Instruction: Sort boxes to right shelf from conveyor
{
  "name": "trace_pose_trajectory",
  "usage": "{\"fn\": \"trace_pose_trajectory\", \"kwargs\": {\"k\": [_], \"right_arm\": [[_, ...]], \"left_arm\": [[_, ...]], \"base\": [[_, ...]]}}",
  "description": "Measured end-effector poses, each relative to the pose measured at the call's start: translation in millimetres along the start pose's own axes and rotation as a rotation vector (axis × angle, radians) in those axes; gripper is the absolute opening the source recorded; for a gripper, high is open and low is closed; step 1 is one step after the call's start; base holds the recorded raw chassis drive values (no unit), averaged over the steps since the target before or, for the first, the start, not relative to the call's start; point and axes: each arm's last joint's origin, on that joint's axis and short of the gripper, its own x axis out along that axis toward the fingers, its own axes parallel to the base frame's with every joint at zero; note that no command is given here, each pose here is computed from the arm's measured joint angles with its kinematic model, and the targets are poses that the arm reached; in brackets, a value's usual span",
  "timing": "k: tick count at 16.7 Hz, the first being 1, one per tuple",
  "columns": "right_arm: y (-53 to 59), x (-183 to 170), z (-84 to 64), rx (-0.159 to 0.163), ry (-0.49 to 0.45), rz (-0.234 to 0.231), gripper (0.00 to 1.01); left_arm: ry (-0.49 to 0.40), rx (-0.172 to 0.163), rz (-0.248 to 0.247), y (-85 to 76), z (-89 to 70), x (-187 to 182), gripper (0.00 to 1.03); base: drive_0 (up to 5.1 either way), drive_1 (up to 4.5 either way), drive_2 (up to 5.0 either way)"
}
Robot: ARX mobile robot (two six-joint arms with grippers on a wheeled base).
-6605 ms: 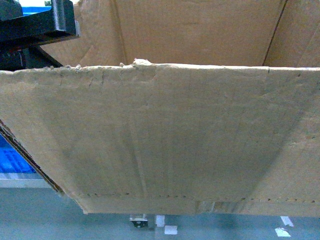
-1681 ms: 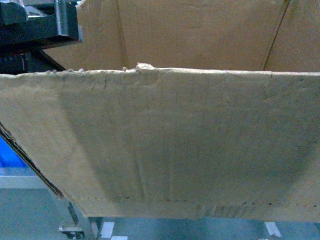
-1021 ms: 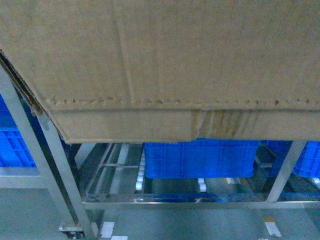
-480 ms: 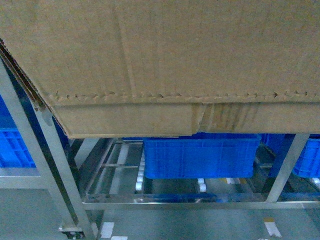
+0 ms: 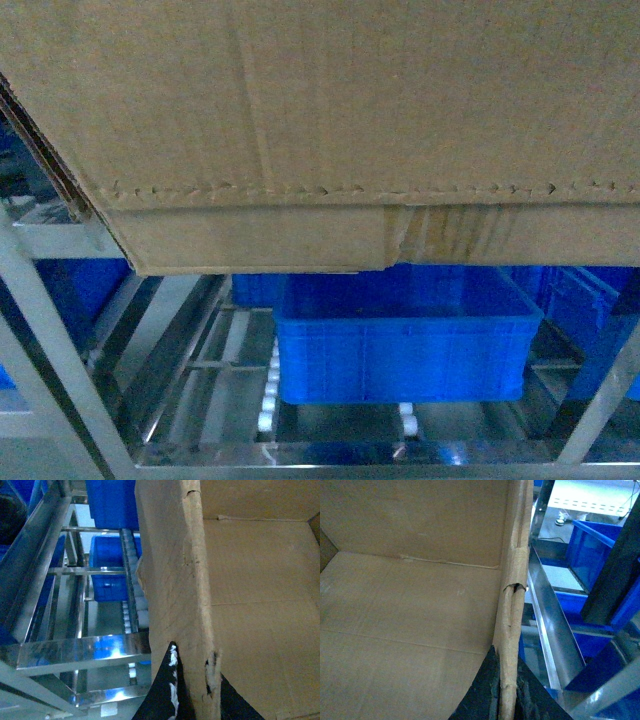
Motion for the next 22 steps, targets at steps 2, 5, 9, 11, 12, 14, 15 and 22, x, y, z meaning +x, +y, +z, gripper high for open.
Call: {"fn": "trace_pose_trajectory", "kwargs": {"k": [2, 5, 9, 11, 12, 14, 15, 22], "right_arm": [[0.4, 2.7, -2.0, -0.001, 0.012, 0.001, 0.03], [0.4, 2.5, -1.5, -0.001, 0.007, 0.002, 0.03], [-4.6, 26.3, -3.7, 0.007, 0.047, 0.005, 0.03], [-5.1, 45.2, 1.4, 0.017, 0.05, 0.018, 0.03], [-4.4, 54.2, 6.4, 0.022, 0.023, 0.03, 0.03], [-4.0, 74.6, 15.0, 0.023, 0.006, 0.031, 0.03], [-4.6, 85.4, 14.7, 0.024, 0.008, 0.033, 0.03], [-1.0, 166.1, 13.2, 0.03, 0.022, 0.058, 0.03]], "left_arm": [[0.011, 0.001, 0.001, 0.1, -1.3, 2.7, 0.04], [0.01, 0.002, -0.001, 0.0, -1.2, 2.9, 0.04], [0.052, 0.013, -0.01, -0.4, 2.2, 34.4, 0.04], [0.051, 0.022, -0.006, 1.3, 14.9, 48.1, 0.04], [0.014, 0.023, -0.005, 1.5, 24.9, 53.3, 0.04], [-0.003, 0.036, -0.01, 1.1, 37.5, 71.0, 0.04], [-0.006, 0.038, -0.01, 2.0, 38.1, 81.9, 0.04], [0.016, 0.049, 0.03, 14.0, 48.5, 153.7, 0.04]], "base": [[0.0, 0.0, 0.0], [0.0, 0.0, 0.0], [0.0, 0.0, 0.0], [0.0, 0.0, 0.0], [0.0, 0.0, 0.0], [0.0, 0.0, 0.0], [0.0, 0.0, 0.0], [0.0, 0.0, 0.0]]}}
